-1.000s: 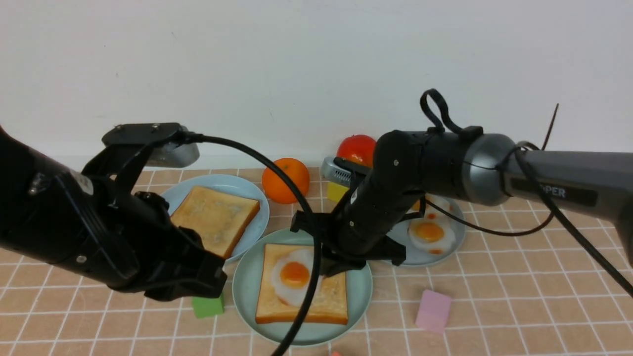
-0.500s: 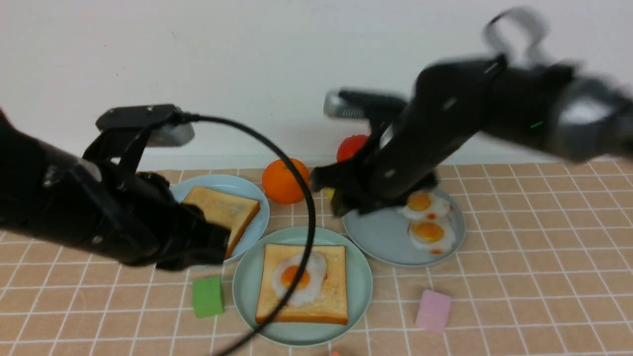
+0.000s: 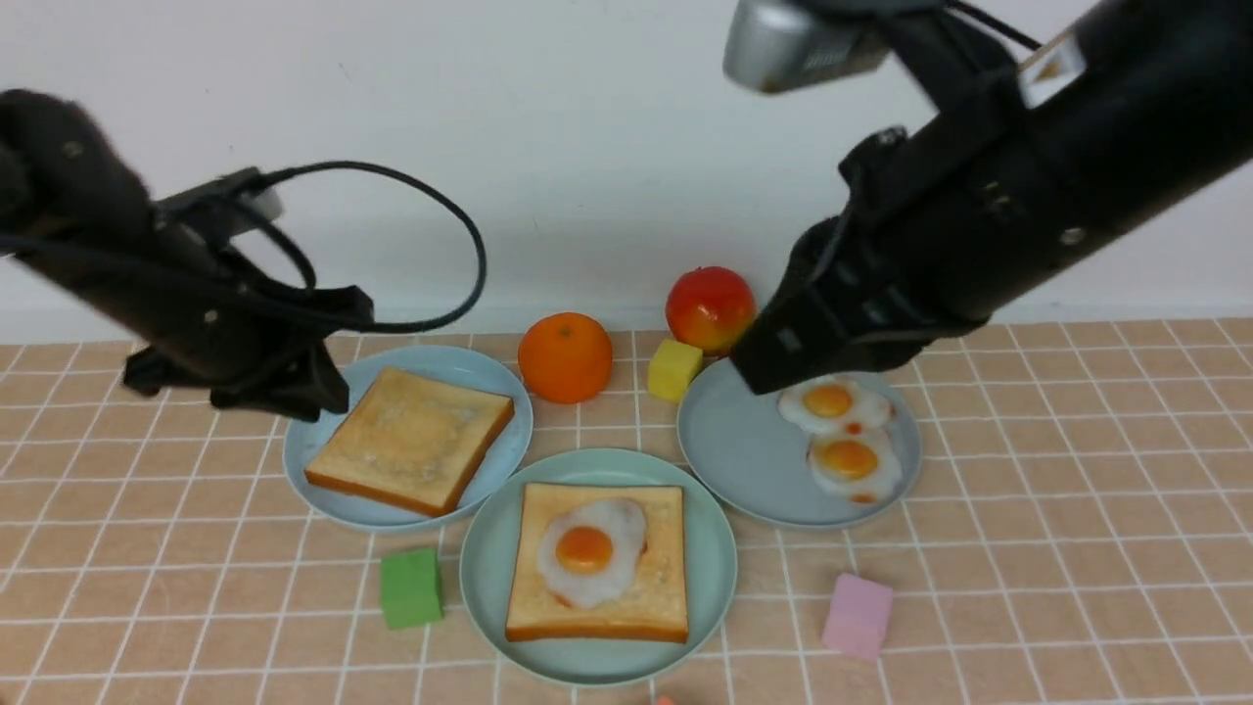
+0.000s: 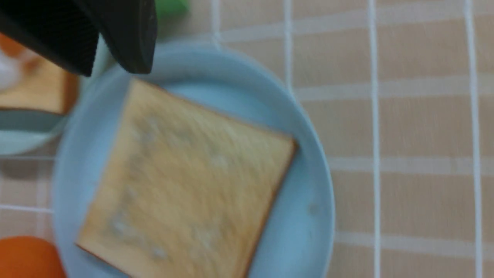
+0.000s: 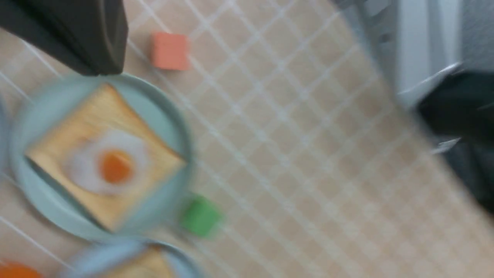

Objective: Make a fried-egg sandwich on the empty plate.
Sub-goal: Use the left arm to grab a slice of bread

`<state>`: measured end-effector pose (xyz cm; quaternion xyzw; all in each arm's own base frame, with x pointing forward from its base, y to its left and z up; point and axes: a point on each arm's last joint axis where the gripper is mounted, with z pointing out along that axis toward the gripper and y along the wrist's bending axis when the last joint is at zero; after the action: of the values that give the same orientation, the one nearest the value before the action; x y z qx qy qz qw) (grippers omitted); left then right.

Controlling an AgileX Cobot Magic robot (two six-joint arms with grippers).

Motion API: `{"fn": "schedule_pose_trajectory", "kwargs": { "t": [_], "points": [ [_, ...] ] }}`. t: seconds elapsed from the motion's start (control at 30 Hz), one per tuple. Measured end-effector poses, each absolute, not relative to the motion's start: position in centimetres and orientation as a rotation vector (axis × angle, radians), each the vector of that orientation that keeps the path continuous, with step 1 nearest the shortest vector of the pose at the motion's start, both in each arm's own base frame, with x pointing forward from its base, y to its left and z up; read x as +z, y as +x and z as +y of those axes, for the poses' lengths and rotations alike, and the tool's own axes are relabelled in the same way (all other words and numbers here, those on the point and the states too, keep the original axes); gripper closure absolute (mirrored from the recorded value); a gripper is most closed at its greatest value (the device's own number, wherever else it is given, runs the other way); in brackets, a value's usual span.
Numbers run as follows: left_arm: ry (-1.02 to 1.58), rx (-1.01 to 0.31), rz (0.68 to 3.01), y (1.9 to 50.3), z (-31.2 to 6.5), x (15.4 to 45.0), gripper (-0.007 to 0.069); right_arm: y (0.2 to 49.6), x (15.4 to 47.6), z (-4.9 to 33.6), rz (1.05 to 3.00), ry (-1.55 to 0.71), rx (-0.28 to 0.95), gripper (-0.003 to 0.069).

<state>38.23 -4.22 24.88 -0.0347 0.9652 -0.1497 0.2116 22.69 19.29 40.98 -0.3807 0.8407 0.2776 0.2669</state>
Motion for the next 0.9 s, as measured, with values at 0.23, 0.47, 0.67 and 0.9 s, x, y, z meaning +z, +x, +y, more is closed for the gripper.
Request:
{"fn": "schedule_pose_trajectory", "kwargs": {
  "t": [0.23,0.47,0.67,0.9],
  "points": [
    [-0.002,-0.320,2.691,43.2,-4.1,22.9,0.0311,19.9,40.3,17.8,2.165,-1.053,0.771,0.0673],
    [0.050,-0.272,2.755,45.9,-4.0,18.4,0.0265,18.3,38.5,16.6,2.152,-1.070,0.740,0.0673],
    [0.081,-0.261,2.790,46.5,-4.0,15.9,0.0291,18.1,38.3,16.5,2.153,-1.063,0.760,0.0671],
    [0.085,-0.266,2.798,46.5,-4.0,15.7,0.0391,18.0,38.4,16.5,2.145,-1.059,0.767,0.0671]
  ]
}}
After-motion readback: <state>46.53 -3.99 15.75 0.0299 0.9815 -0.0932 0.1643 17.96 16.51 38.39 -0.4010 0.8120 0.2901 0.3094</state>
